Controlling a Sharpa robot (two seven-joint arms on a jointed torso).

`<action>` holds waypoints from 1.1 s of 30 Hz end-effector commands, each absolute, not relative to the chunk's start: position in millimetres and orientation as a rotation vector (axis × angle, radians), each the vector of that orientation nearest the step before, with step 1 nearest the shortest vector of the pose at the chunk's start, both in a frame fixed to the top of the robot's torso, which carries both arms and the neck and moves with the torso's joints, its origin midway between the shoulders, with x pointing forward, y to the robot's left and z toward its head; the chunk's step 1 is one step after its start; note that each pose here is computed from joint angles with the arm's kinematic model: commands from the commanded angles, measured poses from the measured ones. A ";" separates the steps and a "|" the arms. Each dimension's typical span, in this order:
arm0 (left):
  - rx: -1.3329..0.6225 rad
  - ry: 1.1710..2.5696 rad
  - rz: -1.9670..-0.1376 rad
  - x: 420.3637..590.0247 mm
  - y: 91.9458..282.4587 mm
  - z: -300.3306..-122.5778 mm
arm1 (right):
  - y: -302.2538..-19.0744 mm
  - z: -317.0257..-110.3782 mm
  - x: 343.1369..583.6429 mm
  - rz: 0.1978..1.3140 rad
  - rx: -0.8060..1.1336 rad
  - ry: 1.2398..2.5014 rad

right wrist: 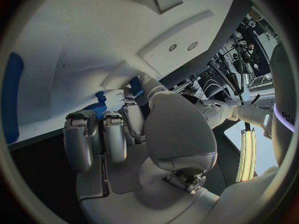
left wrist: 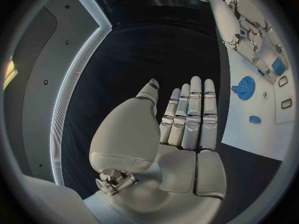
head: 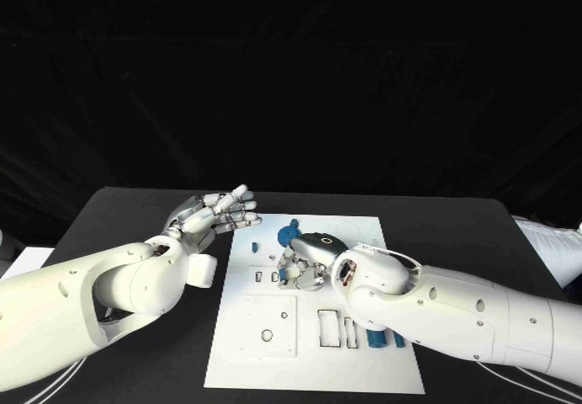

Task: Assemble the parts on the task board

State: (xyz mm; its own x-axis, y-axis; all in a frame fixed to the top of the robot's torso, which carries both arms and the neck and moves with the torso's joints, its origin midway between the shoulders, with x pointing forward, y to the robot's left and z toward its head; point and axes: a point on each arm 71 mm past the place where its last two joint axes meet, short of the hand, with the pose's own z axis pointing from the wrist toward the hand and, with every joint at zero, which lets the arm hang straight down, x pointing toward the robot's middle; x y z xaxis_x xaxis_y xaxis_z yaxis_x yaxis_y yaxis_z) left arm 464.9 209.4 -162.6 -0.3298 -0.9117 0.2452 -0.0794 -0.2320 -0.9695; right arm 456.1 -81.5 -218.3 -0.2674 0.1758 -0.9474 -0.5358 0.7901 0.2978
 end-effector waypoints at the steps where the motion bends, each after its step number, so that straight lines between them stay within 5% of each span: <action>1: -1.231 1.369 -1.661 464.1 207.2 -161.5 | -86.3 -228.9 456.3 0.638 -0.285 1.761; 9: -1.236 1.373 -1.647 464.8 208.6 -162.3 | -84.2 -219.3 450.4 0.706 -0.261 1.646; 19: -1.145 1.484 -1.522 469.0 213.1 -168.2 | -93.5 -192.3 428.2 0.952 -0.285 1.481; 26: -0.995 1.779 -1.323 472.3 207.4 -184.2 | -128.1 -158.3 422.6 1.087 -0.213 1.475; 33: -0.720 2.167 -0.966 469.7 196.1 -205.9 | -188.2 -128.6 444.4 1.033 -0.009 1.475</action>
